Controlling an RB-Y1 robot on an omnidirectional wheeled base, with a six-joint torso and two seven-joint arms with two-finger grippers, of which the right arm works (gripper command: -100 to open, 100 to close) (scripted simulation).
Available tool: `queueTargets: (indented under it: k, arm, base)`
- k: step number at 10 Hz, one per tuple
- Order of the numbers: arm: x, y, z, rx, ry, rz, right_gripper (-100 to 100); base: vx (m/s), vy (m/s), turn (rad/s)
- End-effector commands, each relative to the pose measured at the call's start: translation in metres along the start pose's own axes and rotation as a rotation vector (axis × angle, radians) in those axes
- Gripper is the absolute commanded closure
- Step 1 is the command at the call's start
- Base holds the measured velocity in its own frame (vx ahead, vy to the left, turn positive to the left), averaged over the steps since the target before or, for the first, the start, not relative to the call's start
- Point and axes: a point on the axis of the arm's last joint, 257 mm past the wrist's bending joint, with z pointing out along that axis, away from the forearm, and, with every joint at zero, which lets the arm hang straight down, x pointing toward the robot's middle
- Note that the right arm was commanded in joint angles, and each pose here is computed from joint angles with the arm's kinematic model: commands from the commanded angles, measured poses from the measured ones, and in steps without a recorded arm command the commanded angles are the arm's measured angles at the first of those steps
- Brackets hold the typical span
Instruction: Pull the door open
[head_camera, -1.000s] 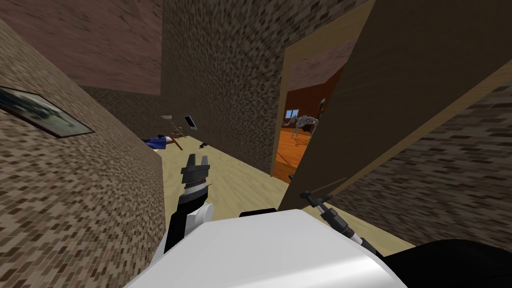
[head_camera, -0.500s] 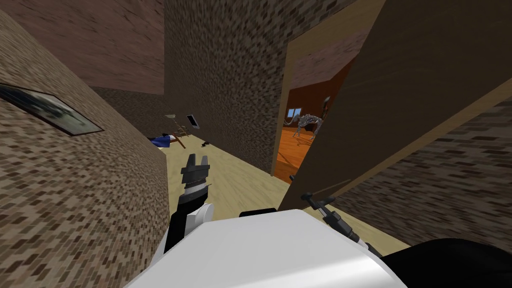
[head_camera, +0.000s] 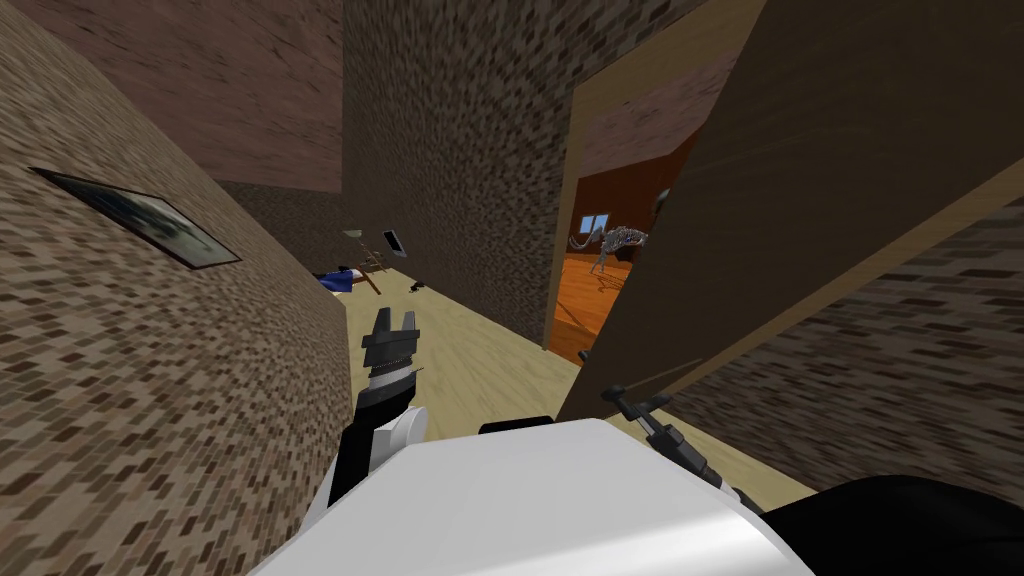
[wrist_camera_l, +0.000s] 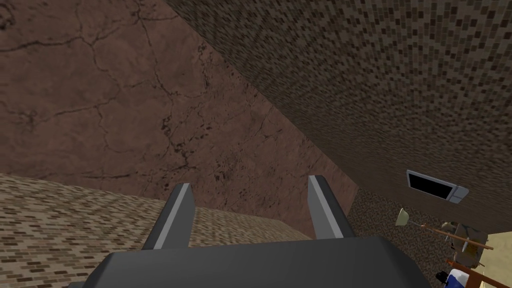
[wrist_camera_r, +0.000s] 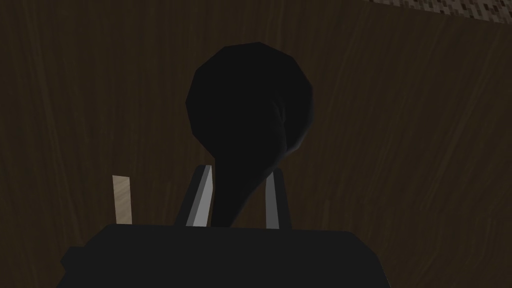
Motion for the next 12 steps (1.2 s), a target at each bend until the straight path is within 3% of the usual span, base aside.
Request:
queueTargets:
  k: [1, 12]
  arm:
    - [0.0131, -0.0037, -0.0110, 0.011, 0.019, 0.016, 100]
    - [0.0144, -0.0032, -0.0120, 0.009, 0.022, 0.016, 100]
  base:
    - [-0.058, -0.017, 0.037]
    - [-0.018, -0.005, 0.010]
